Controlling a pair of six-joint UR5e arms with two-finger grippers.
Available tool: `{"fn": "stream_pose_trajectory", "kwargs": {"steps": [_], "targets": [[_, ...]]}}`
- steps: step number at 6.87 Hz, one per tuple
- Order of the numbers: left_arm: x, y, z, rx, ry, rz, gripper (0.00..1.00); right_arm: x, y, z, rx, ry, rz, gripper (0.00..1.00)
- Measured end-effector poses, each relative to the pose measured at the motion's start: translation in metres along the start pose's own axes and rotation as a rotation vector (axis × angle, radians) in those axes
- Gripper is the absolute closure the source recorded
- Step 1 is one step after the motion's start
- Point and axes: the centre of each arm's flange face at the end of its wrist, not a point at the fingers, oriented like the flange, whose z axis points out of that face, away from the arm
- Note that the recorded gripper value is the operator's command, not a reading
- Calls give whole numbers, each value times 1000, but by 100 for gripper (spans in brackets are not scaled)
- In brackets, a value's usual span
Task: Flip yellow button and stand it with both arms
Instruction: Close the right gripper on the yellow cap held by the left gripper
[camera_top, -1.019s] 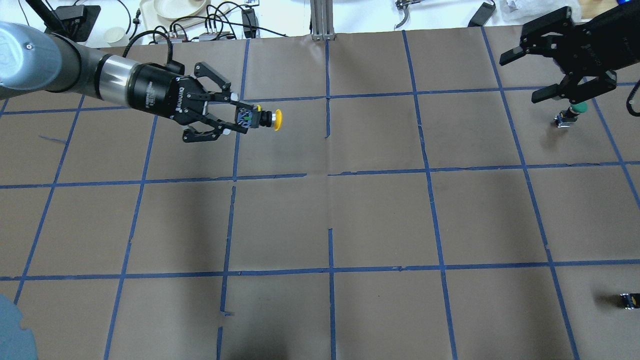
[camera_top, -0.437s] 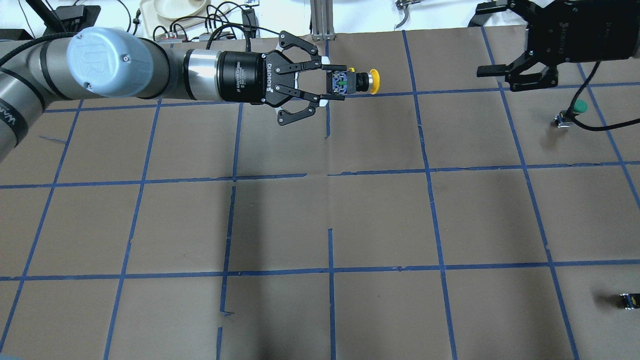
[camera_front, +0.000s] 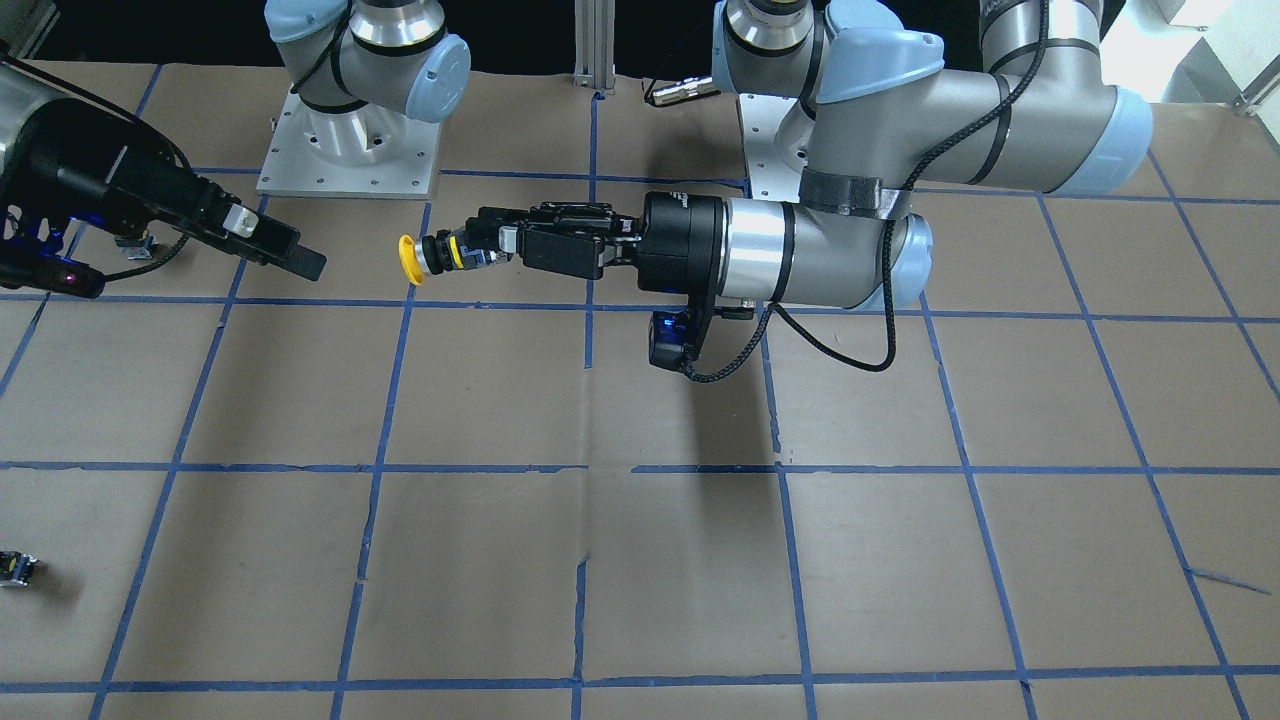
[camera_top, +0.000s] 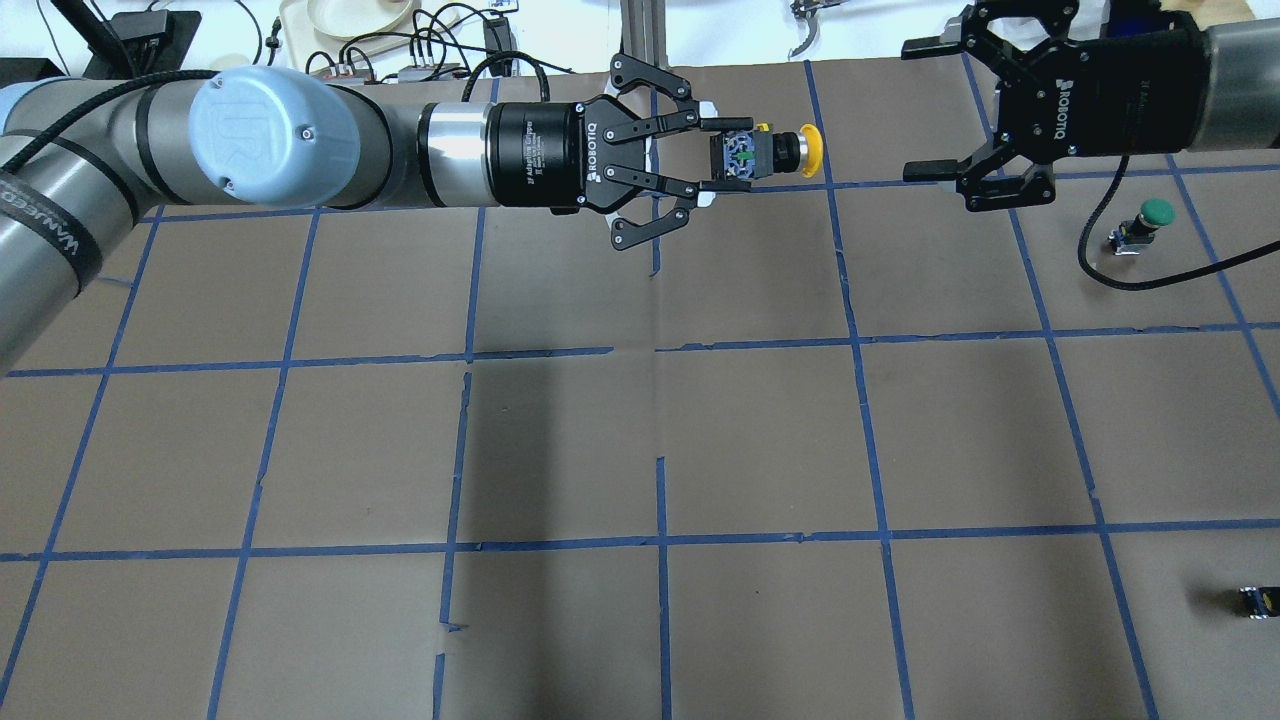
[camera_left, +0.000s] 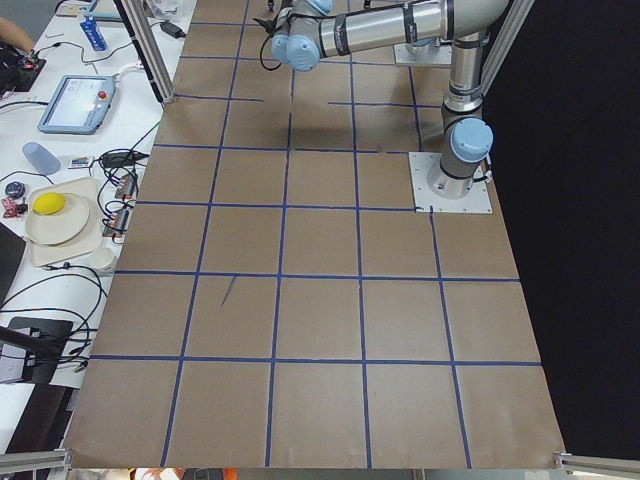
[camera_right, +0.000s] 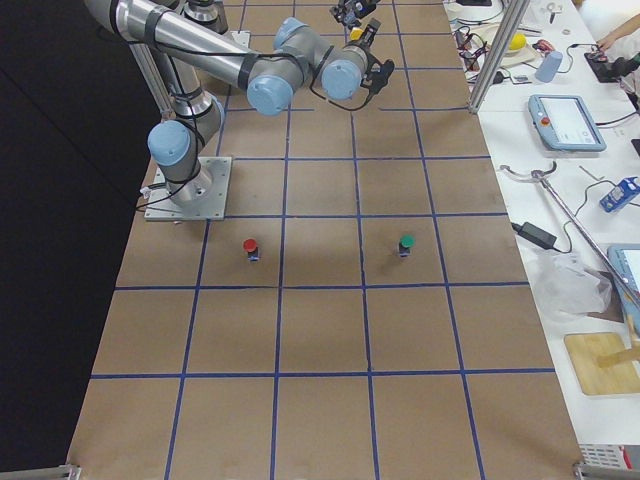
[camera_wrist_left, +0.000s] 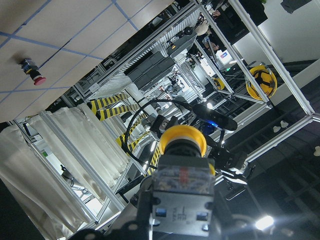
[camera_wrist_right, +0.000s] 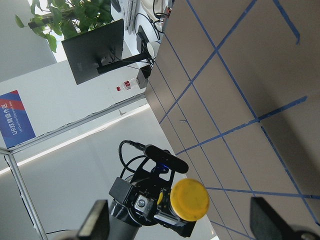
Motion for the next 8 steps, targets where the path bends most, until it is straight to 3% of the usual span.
{"fn": "stream_pose_trajectory", "kwargs": {"steps": [2,5,6,7,8], "targets": [[-1,3,9,-10,5,2,98,5,-2,30,-59,15,11,12],[-1,4,11,-12,15,1,98,-1,13,44,-87,37,-10,75],[-1,4,11,-12,16,1,98,-3,16,43,-87,37,-8,81],[-2,4,10,-12,16,1,98,-4,17,43,-88,36,-3,81],[-2,5,10,-12,16,2,79,-5,18,42,-88,36,-1,81]]}}
